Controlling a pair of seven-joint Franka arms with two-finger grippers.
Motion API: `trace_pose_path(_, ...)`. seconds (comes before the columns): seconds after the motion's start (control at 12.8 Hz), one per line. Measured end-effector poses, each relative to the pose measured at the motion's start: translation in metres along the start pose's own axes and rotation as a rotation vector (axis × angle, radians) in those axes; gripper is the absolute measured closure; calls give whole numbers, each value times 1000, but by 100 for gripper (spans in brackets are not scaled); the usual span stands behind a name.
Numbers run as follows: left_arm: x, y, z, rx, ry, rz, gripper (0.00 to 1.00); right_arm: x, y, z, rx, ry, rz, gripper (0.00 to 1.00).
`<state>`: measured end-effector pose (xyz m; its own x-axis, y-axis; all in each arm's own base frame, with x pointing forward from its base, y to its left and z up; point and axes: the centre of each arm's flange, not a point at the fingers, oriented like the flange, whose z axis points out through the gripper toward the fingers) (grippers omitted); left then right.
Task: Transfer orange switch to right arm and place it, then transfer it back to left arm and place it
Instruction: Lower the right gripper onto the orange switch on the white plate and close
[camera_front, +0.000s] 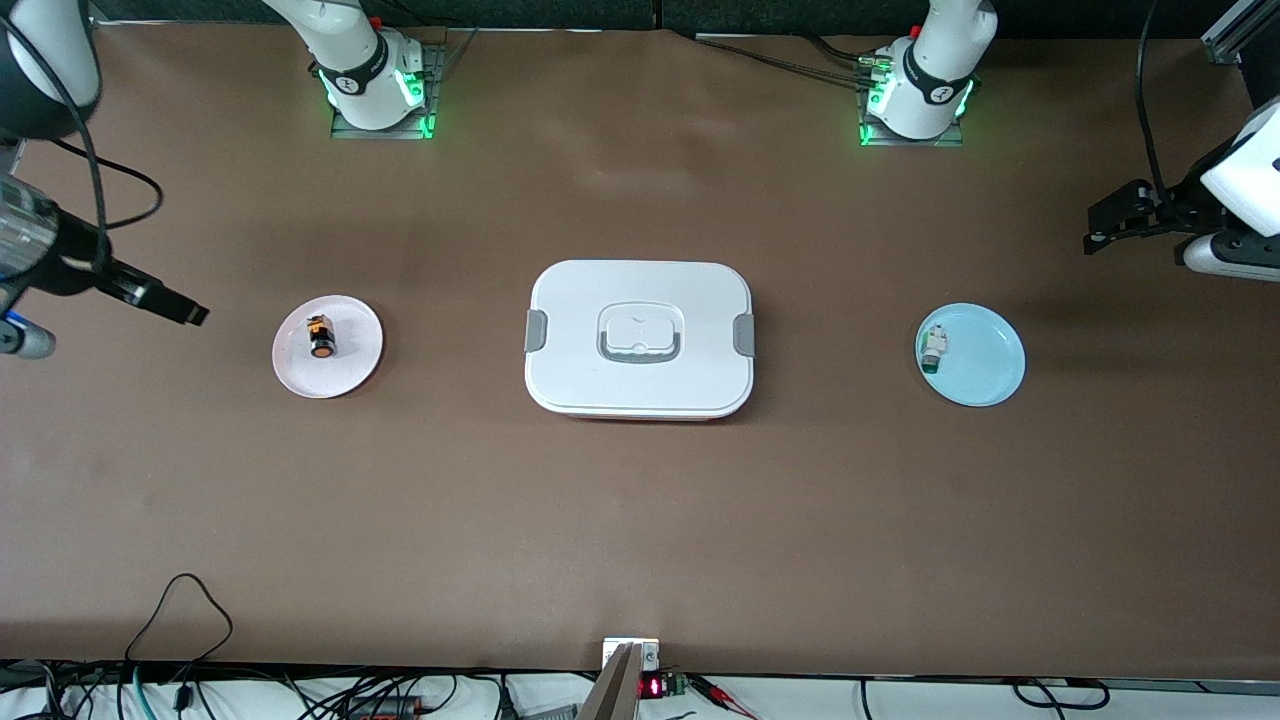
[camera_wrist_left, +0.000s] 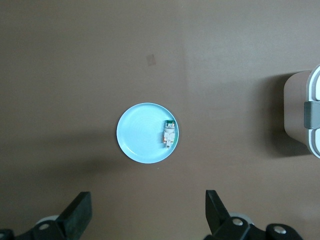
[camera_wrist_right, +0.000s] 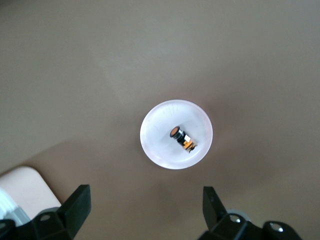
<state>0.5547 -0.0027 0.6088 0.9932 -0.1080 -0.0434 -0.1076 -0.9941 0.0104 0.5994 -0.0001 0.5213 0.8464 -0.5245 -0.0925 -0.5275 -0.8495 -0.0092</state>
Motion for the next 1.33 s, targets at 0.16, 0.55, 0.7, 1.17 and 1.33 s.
trace_pose_path(0.16, 0, 0, 0, 0, -1, 0, 0, -5, -11, 31, -3, -16, 135, 0)
trace_pose_path(0.55, -2, 0, 1, -1, -12, -31, 0, -14, -2, 123, -23, -29, 358, 0)
trace_pose_path(0.7, -1, 2, 1, -1, -12, -41, 0, -19, 4, 145, -33, -45, 406, 0)
trace_pose_path(1.17, -1, 2, 1, -1, -14, -41, 0, -39, 40, 239, -23, -16, 515, 0)
trace_pose_path(1.33, -1, 2, 1, -1, -14, -41, 0, -38, 53, 262, -30, -19, 535, 0)
